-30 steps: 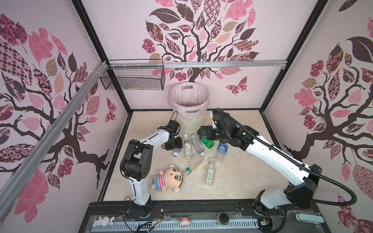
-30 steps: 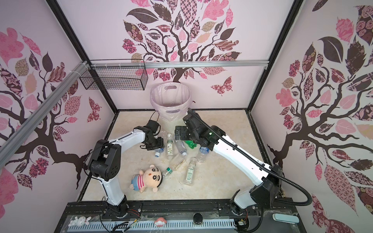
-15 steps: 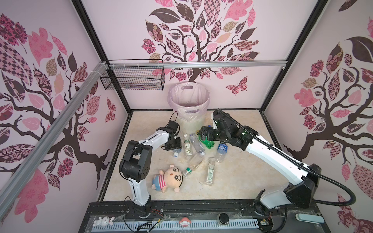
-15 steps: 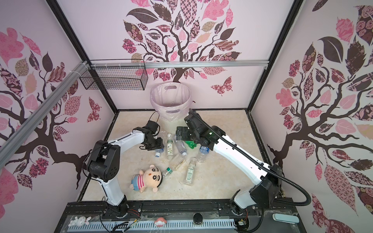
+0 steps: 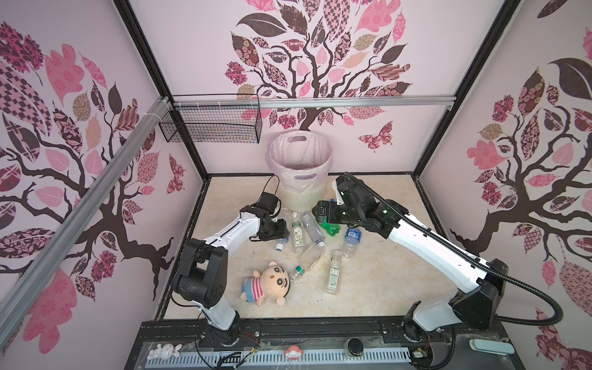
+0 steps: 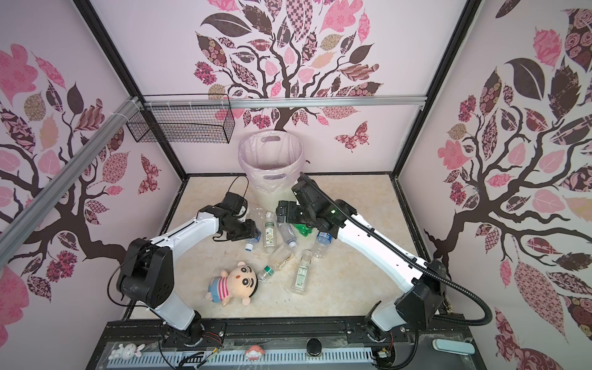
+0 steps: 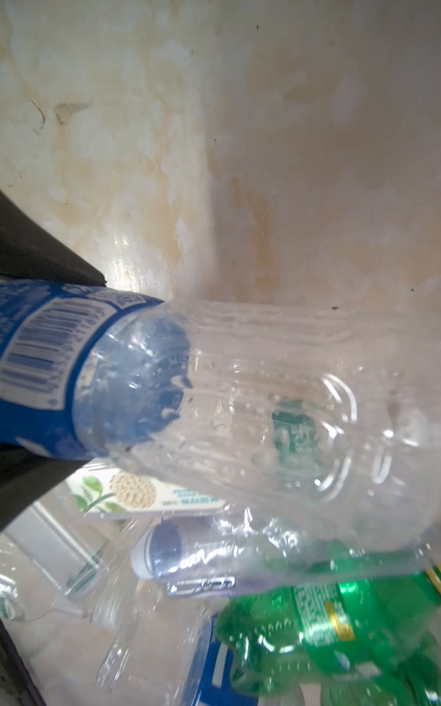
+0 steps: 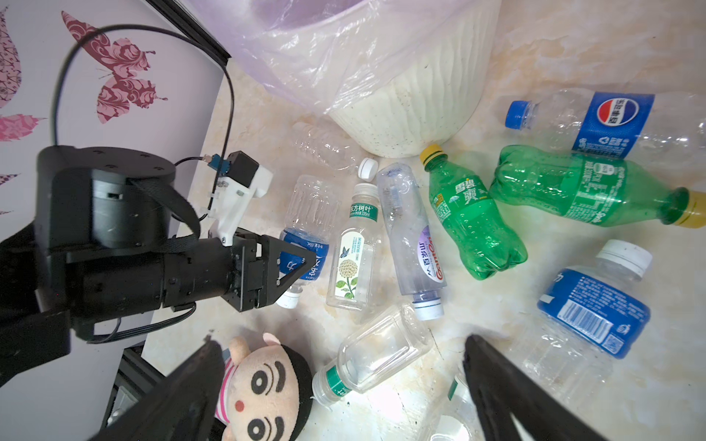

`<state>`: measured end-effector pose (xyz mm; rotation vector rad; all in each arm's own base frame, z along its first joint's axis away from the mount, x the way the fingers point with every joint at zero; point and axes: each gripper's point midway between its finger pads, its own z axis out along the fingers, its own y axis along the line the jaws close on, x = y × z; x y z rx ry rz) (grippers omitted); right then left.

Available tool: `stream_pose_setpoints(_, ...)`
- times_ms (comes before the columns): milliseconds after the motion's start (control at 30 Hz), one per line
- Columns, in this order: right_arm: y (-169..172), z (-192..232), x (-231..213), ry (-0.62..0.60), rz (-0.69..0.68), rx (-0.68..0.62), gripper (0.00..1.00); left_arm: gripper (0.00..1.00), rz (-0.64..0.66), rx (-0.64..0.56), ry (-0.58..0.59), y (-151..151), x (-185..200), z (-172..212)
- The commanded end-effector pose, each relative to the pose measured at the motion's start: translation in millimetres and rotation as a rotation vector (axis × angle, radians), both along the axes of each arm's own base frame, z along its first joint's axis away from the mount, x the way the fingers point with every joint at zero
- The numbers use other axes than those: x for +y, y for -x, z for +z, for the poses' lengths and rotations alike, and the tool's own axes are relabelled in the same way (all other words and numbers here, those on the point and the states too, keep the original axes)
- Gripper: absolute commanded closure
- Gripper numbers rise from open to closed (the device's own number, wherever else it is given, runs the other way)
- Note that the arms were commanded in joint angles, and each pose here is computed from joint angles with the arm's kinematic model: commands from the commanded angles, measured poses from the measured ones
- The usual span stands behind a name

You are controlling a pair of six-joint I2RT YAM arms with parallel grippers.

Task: Throw the plastic bottles in the bin
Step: 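Lift the blue-labelled bottle with the left gripper toward the right gripper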

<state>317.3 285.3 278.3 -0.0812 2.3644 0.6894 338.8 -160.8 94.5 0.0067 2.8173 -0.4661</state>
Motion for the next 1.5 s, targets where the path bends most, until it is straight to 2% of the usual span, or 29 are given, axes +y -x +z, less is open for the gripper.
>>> stream_pose_setpoints(0,-5,15,11,-0.061,0.004,0.001,0.00,0.59,-0.028,-0.043,0.043,6,-4,18)
stream_pose_setpoints(200,-9,24,11,-0.138,0.010,0.040,0.00,0.60,-0.039,-0.130,0.119,11,-12,54)
stream_pose_setpoints(300,-11,26,13,-0.133,0.023,0.036,0.01,0.60,-0.068,-0.191,0.156,14,-21,77)
stream_pose_setpoints(533,-20,36,21,-0.159,0.054,0.036,0.00,0.60,-0.184,-0.318,0.218,28,-60,132)
stream_pose_setpoints(833,-28,42,15,-0.172,0.041,0.036,0.02,0.61,-0.182,-0.421,0.318,26,-75,190)
stream_pose_setpoints(1200,-32,50,24,-0.217,0.077,0.039,0.05,0.61,-0.265,-0.463,0.346,33,-95,211)
stream_pose_setpoints(1467,-34,43,31,-0.277,0.087,0.073,0.12,0.62,-0.304,-0.478,0.365,43,-113,219)
